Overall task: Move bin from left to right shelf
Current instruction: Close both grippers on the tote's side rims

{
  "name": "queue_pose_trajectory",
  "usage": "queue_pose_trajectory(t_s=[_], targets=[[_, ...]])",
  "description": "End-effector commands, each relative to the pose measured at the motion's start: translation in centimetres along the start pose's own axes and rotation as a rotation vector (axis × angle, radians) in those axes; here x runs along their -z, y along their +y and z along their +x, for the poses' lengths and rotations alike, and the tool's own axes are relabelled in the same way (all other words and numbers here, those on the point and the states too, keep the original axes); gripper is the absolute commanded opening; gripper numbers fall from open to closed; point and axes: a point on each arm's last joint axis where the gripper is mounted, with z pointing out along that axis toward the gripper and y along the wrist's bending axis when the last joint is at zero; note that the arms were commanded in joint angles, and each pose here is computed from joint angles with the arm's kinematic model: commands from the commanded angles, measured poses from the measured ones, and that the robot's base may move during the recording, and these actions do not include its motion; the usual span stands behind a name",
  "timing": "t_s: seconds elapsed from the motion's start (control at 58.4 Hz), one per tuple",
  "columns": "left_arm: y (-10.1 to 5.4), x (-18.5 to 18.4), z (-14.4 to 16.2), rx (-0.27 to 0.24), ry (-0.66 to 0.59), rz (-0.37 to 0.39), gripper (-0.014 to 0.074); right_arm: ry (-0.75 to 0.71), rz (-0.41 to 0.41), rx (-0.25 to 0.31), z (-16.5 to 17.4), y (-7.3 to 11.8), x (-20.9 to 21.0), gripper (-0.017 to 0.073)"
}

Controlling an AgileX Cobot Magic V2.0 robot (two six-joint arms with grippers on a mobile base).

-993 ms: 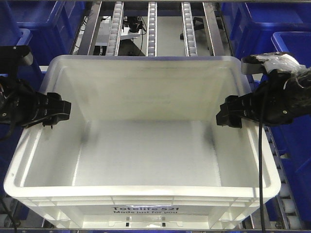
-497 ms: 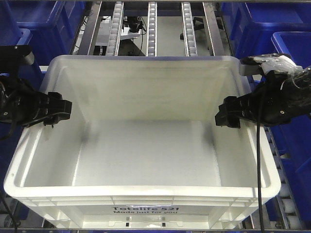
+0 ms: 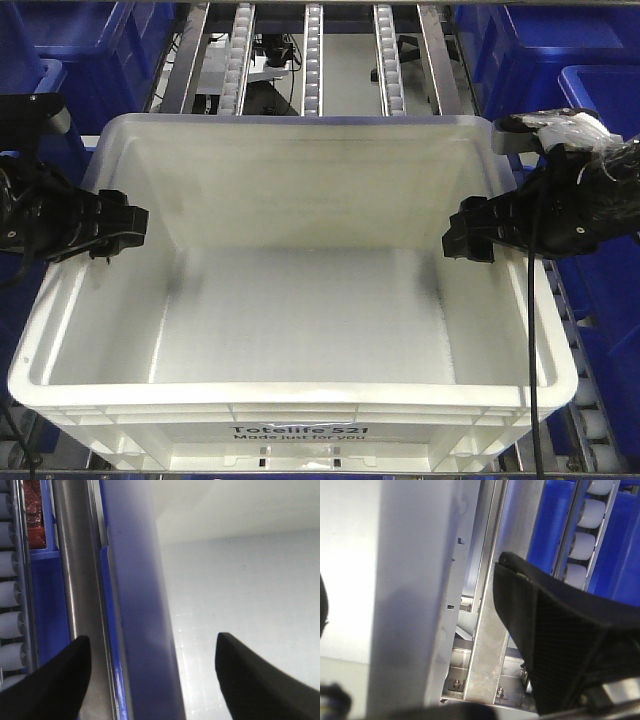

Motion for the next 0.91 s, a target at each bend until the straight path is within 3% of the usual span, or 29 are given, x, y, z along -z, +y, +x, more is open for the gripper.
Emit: queue_pose_trajectory(t_s=[0.0,0.086,0.206,0.428,0.531,0.891], targets=[[-0.46,1.08,-0.86,0.007,-0.067,0.023,0.0492,-0.105,-0.007,0.016,-1.2,0.35,1.56,0.0585],[-0.46,1.08,-0.86,0.0,-0.067,0.023,0.0457,-0.105,-0.007,0.016,-1.2,0.35,1.56,0.0572],[-0.46,1.08,-0.86,-0.022,-0.067,0.022,0.0337,-0.105,-0.007,0.016,-1.2,0.35,1.56,0.0498],[-0.46,1.08,-0.87,-0.026,-0.068,0.022,-0.0006,-0.104,-0.008,0.015,-1.19,0.36,1.56,0.015],[-0.47,1.09,-0.9,-0.026,-0.071,0.023,-0.0008,-0.104,-0.008,0.015,-1.19,0.36,1.56,-0.0012],[-0.79,1.53,-1.4,0.002,-0.139,0.059,-0.0004,-0.132,-0.011,0.015,-1.45,0.39,1.59,-0.0008]])
